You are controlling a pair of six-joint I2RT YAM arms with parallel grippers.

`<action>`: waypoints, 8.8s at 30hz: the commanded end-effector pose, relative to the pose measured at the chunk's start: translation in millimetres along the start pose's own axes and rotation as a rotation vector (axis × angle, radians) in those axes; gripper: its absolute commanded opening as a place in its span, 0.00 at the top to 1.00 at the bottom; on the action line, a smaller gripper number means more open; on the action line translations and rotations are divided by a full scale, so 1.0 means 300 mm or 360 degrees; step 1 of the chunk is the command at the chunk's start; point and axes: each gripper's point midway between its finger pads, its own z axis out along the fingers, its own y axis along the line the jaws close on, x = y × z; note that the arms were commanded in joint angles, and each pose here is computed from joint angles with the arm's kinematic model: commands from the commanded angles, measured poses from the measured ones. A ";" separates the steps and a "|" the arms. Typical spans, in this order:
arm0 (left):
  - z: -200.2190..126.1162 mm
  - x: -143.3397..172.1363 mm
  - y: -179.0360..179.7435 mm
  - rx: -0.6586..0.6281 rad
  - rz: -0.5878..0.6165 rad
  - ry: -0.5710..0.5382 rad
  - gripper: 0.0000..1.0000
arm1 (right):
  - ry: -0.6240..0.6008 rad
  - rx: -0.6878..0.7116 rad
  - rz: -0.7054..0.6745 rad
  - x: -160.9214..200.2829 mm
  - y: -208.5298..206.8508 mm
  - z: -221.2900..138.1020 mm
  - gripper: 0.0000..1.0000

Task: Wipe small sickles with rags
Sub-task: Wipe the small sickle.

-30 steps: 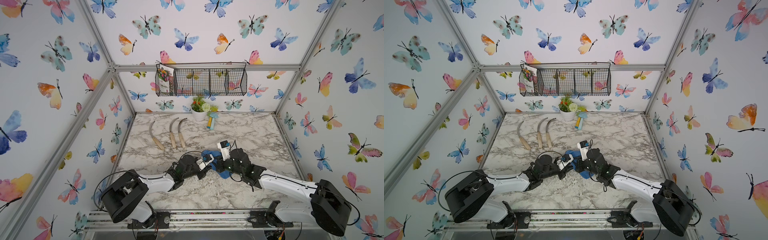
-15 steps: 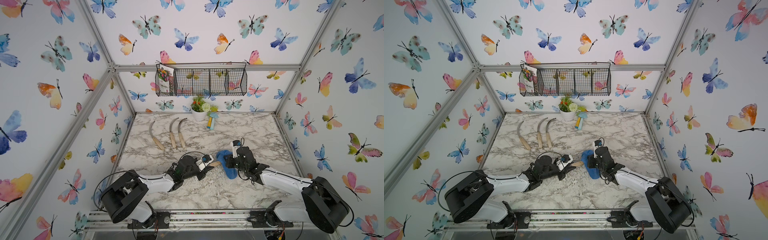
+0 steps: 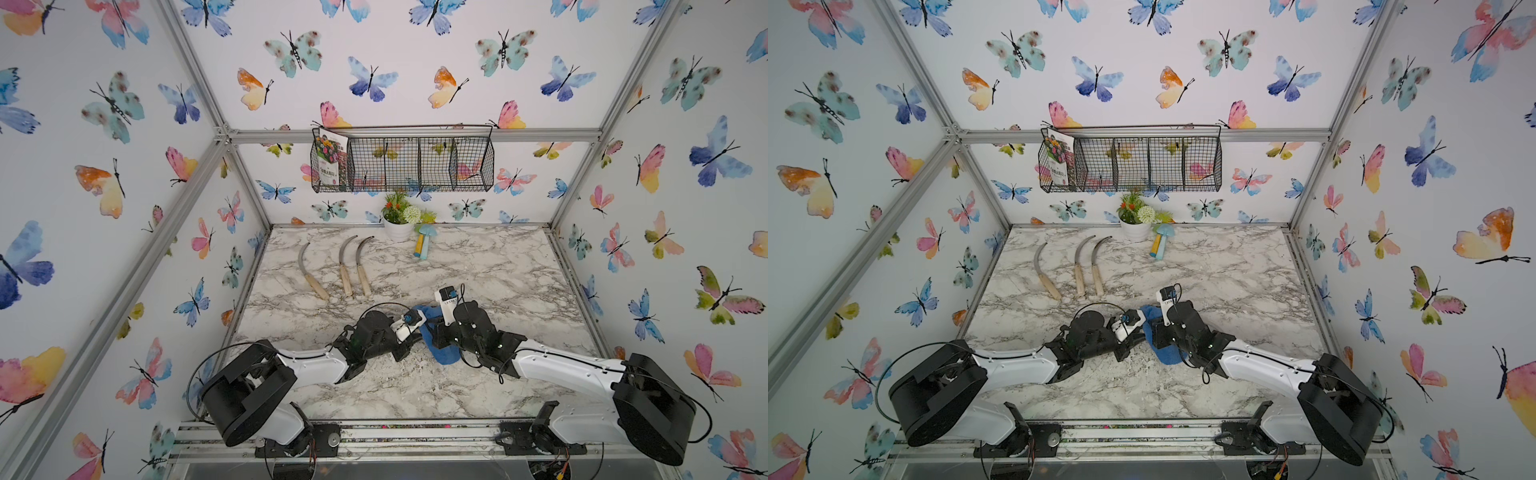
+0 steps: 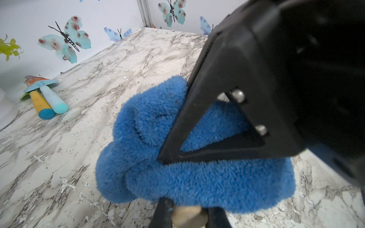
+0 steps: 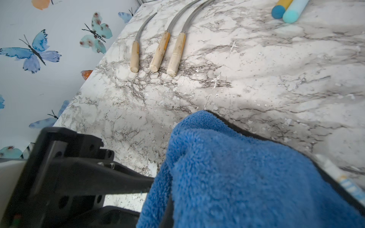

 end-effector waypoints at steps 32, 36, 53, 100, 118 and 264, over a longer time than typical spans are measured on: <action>-0.006 -0.118 0.028 -0.0045 0.0039 -0.0174 1.00 | 0.0073 -0.0113 0.0003 0.071 0.077 0.021 0.98; -0.009 -0.123 0.028 -0.0047 0.0037 -0.0183 1.00 | 0.0035 -0.0042 0.0019 0.077 0.037 0.019 0.98; -0.014 -0.127 0.029 -0.0058 0.0035 -0.0193 1.00 | 0.0080 0.0167 0.0202 0.106 -0.238 0.019 0.98; -0.035 -0.132 0.030 -0.0078 0.0044 -0.0222 1.00 | 0.0044 0.0218 0.0185 0.132 -0.230 0.024 0.98; -0.116 -0.124 0.147 -0.0531 0.0075 -0.0319 1.00 | -0.0395 0.0687 0.0405 -0.113 -0.410 -0.301 0.98; -0.040 -0.029 -0.018 -0.0680 0.0806 -0.0274 1.00 | 0.0267 0.0595 0.0226 -0.040 -0.376 0.187 0.99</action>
